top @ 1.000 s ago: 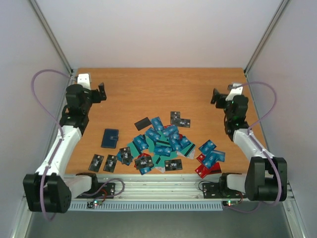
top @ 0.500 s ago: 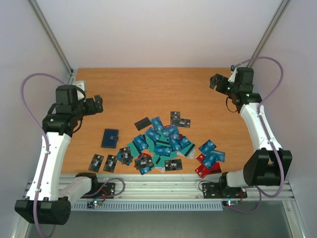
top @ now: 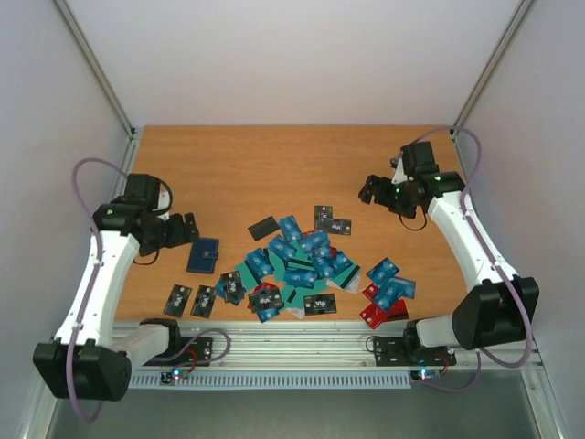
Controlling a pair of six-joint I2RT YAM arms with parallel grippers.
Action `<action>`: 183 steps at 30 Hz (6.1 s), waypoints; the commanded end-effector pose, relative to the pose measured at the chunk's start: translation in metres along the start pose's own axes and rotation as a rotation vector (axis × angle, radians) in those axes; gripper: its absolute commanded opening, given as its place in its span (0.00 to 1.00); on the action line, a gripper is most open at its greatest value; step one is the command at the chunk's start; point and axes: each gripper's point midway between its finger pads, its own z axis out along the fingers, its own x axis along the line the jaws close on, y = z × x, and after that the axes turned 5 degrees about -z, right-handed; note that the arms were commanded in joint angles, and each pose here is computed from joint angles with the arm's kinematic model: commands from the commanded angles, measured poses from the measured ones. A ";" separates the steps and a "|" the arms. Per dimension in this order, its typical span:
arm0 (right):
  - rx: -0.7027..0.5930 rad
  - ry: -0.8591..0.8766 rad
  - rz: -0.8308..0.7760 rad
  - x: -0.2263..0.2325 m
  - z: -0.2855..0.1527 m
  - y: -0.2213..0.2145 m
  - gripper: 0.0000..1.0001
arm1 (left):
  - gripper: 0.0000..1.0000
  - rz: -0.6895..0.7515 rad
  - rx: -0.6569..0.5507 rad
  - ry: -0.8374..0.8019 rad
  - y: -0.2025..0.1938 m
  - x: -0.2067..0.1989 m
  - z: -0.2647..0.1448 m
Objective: Put the credit cards into the card holder
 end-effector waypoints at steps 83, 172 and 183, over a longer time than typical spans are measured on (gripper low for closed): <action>0.215 0.357 -0.353 0.171 -0.049 -0.093 0.83 | 0.00 -0.046 0.186 -0.417 0.023 -0.106 0.041; 0.105 -0.097 -0.494 0.191 0.006 -0.049 0.01 | 0.00 0.233 0.131 -0.582 -0.003 -0.272 -0.056; 0.135 -0.051 -0.384 0.138 0.016 -0.045 0.01 | 0.00 0.256 0.157 -0.575 -0.008 -0.270 -0.060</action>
